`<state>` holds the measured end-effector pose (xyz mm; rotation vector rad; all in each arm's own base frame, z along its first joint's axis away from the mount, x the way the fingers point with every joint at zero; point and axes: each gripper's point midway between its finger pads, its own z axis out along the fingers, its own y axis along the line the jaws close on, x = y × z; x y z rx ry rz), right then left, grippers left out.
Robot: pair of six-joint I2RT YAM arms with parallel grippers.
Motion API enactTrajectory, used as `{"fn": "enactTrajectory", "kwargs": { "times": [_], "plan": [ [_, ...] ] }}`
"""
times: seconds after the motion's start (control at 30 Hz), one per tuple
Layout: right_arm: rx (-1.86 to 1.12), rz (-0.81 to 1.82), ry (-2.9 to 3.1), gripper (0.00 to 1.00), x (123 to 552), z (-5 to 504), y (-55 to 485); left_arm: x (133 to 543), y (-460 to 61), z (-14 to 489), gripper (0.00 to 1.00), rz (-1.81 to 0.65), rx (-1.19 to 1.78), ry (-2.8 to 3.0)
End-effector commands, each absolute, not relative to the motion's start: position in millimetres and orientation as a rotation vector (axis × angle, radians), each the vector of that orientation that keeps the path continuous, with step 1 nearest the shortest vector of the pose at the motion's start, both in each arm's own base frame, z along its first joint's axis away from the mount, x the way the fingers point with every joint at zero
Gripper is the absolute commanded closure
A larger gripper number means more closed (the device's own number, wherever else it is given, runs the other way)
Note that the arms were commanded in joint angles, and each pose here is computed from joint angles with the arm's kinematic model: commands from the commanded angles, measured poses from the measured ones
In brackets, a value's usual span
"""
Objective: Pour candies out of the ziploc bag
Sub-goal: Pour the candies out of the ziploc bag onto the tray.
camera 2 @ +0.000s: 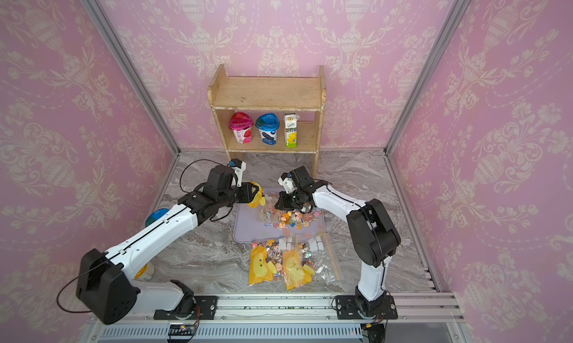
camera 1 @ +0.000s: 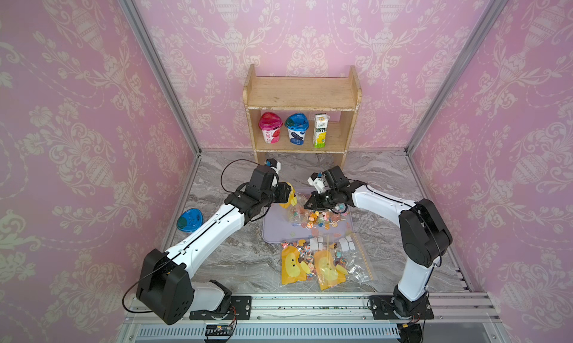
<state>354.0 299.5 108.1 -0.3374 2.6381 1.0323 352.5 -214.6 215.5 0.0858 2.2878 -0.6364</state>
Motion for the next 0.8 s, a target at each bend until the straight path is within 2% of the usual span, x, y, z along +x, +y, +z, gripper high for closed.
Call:
{"fn": "enactTrajectory", "kwargs": {
  "times": [0.0,0.13,0.23,0.27,0.3,0.33,0.37,0.4,0.77],
  "plan": [
    [-0.308,0.999,2.695,1.00,349,93,294,347,-216,210,0.61,-0.636,0.120,2.309],
    [-0.310,0.994,2.696,1.00,348,93,294,346,-213,210,0.61,-0.606,0.131,2.317],
    [-0.311,0.994,2.691,1.00,349,95,294,345,-212,208,0.57,-0.580,0.153,2.338],
    [-0.311,0.994,2.690,1.00,349,95,294,344,-211,206,0.59,-0.569,0.158,2.347],
    [-0.310,0.994,2.689,1.00,349,96,294,344,-210,205,0.70,-0.555,0.162,2.352],
    [-0.310,0.995,2.690,1.00,349,96,294,345,-209,206,0.87,-0.540,0.161,2.351],
    [-0.308,0.997,2.689,1.00,349,97,294,344,-208,207,0.98,-0.529,0.164,2.347],
    [-0.309,0.997,2.686,1.00,349,98,294,344,-207,210,1.00,-0.527,0.168,2.340],
    [-0.329,0.997,2.650,1.00,347,113,294,342,-213,269,1.00,-0.522,0.230,2.192]
  ]
}}
